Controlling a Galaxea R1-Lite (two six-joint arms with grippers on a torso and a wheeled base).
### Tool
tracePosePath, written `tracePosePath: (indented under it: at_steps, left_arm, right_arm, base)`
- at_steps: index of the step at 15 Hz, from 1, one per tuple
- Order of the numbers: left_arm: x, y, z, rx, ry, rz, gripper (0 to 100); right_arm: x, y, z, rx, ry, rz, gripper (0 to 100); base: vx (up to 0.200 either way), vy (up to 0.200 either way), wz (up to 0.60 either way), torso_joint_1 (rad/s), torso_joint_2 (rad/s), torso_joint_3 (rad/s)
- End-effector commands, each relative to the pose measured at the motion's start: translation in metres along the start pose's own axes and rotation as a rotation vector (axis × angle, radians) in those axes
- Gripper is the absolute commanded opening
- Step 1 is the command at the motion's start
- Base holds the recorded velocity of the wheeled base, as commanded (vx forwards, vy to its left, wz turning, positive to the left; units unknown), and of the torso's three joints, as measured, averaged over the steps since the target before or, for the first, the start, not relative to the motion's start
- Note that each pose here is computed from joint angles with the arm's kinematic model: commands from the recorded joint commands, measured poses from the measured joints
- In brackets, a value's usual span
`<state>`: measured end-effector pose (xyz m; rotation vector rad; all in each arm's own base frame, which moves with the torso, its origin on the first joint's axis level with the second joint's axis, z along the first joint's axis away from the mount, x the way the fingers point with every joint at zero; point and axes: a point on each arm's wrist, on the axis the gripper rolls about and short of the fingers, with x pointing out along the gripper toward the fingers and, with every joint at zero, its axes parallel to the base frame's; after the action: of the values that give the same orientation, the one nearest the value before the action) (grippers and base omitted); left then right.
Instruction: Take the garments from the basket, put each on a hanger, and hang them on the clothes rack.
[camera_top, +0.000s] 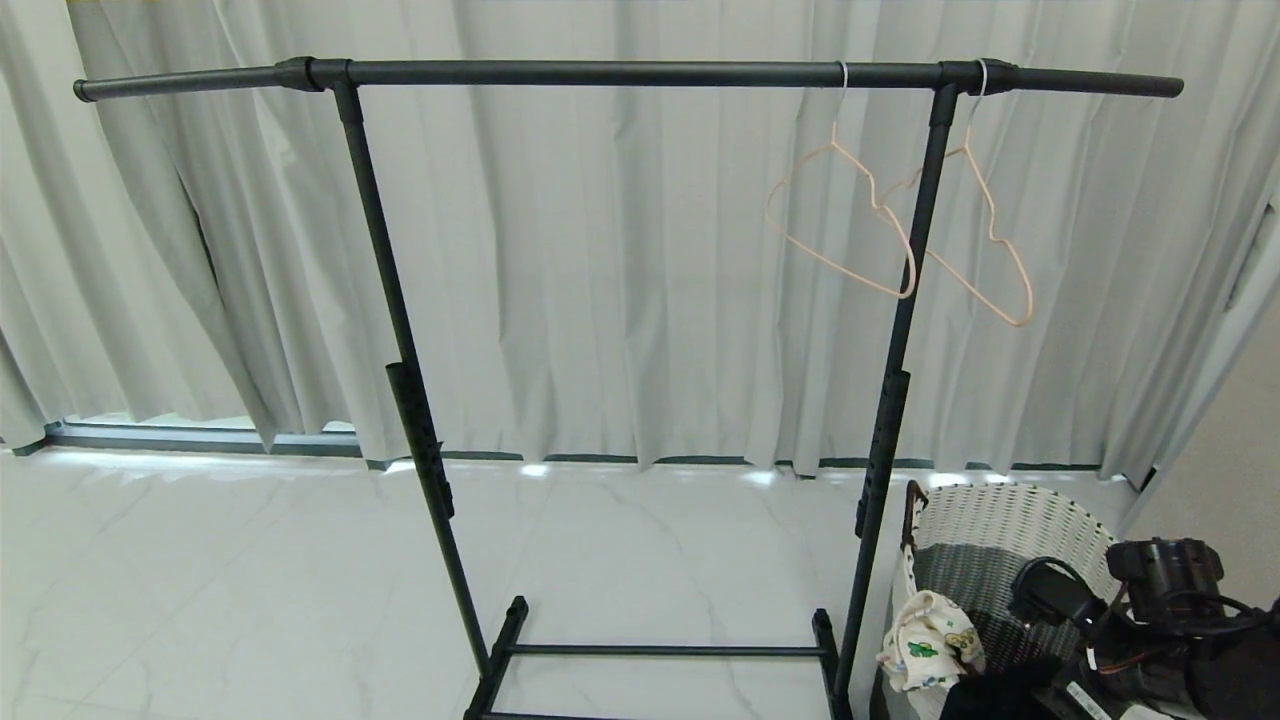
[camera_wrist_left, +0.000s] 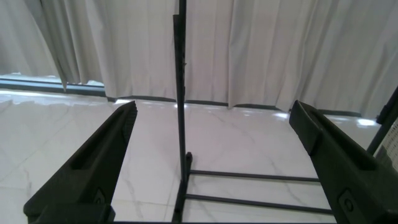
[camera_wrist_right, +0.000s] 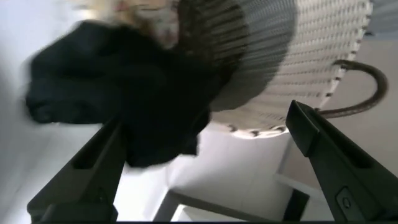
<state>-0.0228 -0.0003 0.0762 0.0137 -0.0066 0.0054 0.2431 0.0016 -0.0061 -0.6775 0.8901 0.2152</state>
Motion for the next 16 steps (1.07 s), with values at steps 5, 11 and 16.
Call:
tracePosePath:
  at_steps: [5, 11, 16]
  left_arm:
    - [0.000, 0.000, 0.000, 0.000, -0.001, -0.001, 100]
    - [0.000, 0.000, 0.000, 0.000, 0.000, 0.001, 100]
    - [0.000, 0.000, 0.000, 0.000, -0.001, 0.001, 100]
  right_arm:
    - [0.033, 0.004, -0.008, 0.019, -0.003, -0.074, 100]
    - [-0.004, 0.007, -0.018, 0.026, -0.029, -0.096, 0]
    - [-0.066, -0.003, -0.021, 0.061, -0.153, -0.202, 0]
  base:
    - [0.000, 0.000, 0.00, 0.000, 0.00, 0.000]
    - [0.000, 0.000, 0.00, 0.000, 0.00, 0.000]
    - [0.000, 0.000, 0.00, 0.000, 0.00, 0.000]
